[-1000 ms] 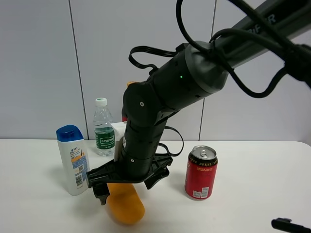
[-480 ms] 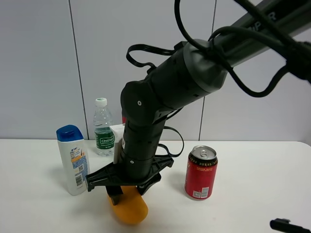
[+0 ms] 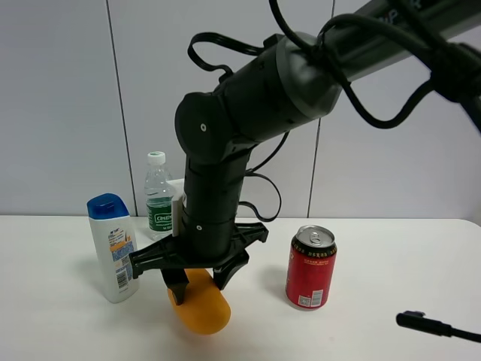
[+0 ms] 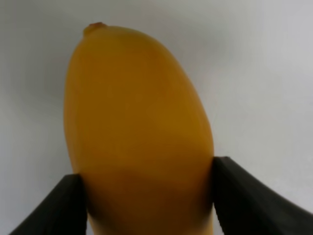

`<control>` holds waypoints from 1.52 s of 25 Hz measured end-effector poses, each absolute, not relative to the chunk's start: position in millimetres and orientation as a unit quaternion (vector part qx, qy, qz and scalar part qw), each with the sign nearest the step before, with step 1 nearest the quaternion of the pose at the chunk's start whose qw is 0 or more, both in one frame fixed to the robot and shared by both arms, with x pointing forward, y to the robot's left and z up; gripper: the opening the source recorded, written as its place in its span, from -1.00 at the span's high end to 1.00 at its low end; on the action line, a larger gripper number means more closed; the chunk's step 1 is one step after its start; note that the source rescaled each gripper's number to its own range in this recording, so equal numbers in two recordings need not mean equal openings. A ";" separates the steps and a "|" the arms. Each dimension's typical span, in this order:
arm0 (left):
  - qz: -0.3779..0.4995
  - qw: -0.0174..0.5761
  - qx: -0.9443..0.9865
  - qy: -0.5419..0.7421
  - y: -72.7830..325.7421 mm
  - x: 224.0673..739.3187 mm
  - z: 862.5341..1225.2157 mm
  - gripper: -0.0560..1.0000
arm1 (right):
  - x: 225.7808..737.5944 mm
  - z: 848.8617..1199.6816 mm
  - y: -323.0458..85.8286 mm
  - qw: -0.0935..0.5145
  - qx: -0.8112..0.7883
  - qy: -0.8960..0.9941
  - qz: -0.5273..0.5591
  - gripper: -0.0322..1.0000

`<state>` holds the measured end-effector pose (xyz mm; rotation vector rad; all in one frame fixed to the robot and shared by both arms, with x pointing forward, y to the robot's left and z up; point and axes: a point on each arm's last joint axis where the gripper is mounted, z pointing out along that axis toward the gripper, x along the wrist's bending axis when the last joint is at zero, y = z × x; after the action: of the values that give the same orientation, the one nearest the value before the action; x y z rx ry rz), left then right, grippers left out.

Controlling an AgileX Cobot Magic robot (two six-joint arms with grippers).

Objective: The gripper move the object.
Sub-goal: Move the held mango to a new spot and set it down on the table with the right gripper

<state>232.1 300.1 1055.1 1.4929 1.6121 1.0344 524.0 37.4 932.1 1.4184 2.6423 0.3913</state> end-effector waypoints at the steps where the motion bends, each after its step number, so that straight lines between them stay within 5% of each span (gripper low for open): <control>1: 0.399 0.349 0.576 0.622 300.1 232.1 1055.1 -1.00 | 524.7 936.3 38.1 0.058 0.468 0.872 0.128 0.74; 18: 0.399 0.349 0.576 0.622 300.1 232.1 1055.1 -1.00 | 477.1 1047.9 27.2 0.032 0.422 0.894 0.145 0.81; 38: 0.399 0.349 0.576 0.622 300.0 232.2 1055.1 -1.00 | 485.9 1122.3 -40.5 0.111 0.475 0.855 0.176 0.88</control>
<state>232.2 300.0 1055.1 1.4927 1.6118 1.0335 485.9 -40.5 1122.3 1.3960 2.5112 0.5170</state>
